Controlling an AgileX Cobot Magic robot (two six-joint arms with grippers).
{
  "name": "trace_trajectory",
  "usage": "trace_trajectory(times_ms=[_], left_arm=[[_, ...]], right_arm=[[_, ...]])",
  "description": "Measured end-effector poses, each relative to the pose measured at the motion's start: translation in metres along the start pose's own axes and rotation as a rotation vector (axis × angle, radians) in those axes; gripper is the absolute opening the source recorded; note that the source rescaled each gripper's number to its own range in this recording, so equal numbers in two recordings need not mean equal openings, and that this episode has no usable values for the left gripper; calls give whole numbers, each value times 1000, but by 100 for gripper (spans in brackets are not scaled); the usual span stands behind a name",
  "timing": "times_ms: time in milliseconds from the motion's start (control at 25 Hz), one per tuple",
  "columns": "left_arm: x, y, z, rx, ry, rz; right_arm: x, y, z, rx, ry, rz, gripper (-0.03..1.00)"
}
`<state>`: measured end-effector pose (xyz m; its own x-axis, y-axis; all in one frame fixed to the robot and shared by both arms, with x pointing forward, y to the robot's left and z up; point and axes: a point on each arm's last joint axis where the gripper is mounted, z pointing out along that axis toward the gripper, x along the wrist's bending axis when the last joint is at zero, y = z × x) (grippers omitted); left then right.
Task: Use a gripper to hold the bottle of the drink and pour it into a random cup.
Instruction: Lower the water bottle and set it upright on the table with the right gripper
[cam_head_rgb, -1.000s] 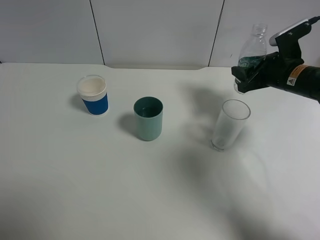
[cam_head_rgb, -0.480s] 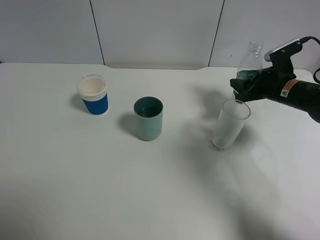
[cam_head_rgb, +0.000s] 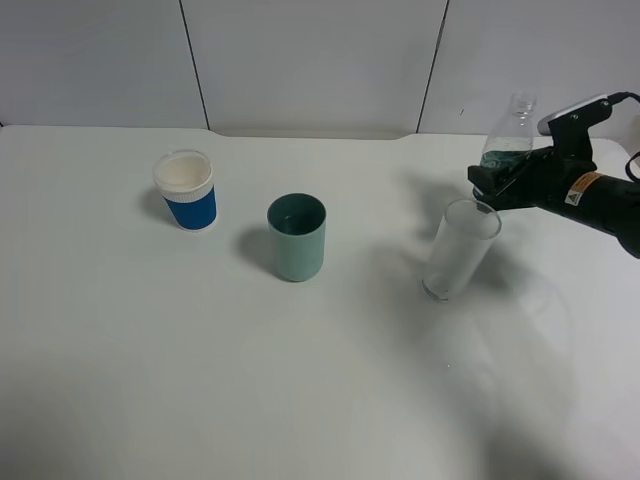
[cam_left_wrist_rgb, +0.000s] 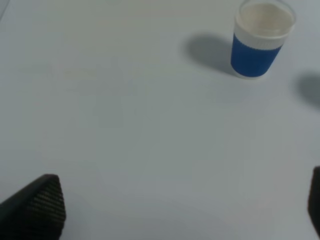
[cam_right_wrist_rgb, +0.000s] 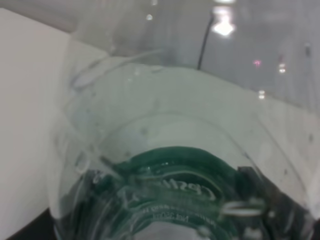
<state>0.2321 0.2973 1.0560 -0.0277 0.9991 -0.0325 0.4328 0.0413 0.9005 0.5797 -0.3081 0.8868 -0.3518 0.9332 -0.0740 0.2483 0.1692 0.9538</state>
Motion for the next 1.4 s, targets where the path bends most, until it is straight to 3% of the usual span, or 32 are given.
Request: trace_trajectory(times_ms=[400,440,600,720,1400], left_arm=[[0,0,0,0,0,0],[0,0,0,0,0,0],[0,0,0,0,0,0],[0,0,0,0,0,0],[0,0,0,0,0,0]], right_arm=[[0,-2,1,6,0,25,0],[0,-2,1,6,0,26,4],[0,-2,1,6,0,32,42],[0,-2,1,6,0,33,51],[2,9,-3,-21,24,85,55]])
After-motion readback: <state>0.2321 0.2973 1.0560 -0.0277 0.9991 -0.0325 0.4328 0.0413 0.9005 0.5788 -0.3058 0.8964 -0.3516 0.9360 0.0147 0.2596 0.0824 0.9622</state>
